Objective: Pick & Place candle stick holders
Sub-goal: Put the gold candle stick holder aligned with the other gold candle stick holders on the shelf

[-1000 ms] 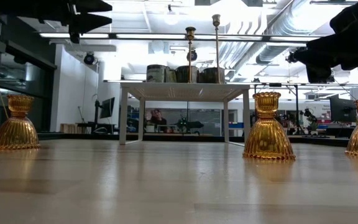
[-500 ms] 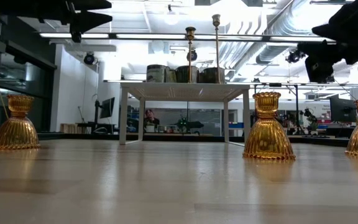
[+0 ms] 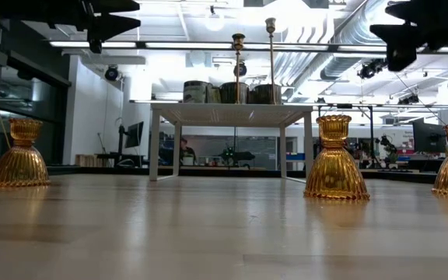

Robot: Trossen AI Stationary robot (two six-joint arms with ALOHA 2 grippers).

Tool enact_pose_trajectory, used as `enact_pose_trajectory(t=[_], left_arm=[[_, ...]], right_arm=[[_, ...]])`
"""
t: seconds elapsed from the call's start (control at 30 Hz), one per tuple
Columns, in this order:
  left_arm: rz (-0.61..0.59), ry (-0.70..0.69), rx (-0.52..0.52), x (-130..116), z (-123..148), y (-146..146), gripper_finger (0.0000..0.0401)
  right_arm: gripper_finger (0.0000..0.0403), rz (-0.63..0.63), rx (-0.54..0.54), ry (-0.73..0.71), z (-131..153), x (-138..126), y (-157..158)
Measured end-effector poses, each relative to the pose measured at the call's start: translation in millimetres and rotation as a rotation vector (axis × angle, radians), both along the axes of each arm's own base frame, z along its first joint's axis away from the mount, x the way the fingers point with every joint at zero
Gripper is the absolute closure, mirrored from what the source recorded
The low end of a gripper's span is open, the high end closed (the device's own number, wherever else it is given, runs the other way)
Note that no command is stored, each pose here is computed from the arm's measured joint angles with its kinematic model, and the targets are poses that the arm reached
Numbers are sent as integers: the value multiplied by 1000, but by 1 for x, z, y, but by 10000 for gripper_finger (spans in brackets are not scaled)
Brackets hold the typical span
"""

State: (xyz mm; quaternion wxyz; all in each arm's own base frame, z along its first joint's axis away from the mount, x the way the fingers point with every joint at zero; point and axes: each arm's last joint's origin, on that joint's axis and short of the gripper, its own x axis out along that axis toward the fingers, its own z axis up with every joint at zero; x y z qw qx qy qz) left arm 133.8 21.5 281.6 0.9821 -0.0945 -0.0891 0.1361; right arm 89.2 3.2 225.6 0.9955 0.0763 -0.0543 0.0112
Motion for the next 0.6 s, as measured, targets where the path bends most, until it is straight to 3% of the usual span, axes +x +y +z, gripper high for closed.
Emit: enact_pose_trajectory(t=[0.3,0.43,0.6], left_arm=[[0,0,0,0,0,0,214],[0,0,0,0,0,0,214],[1,0,0,0,0,0,214]], right_arm=[[238,19,-12,212,40,9,2],[238,96,67,339,49,15,9],[238,317,232,462,49,18,23]])
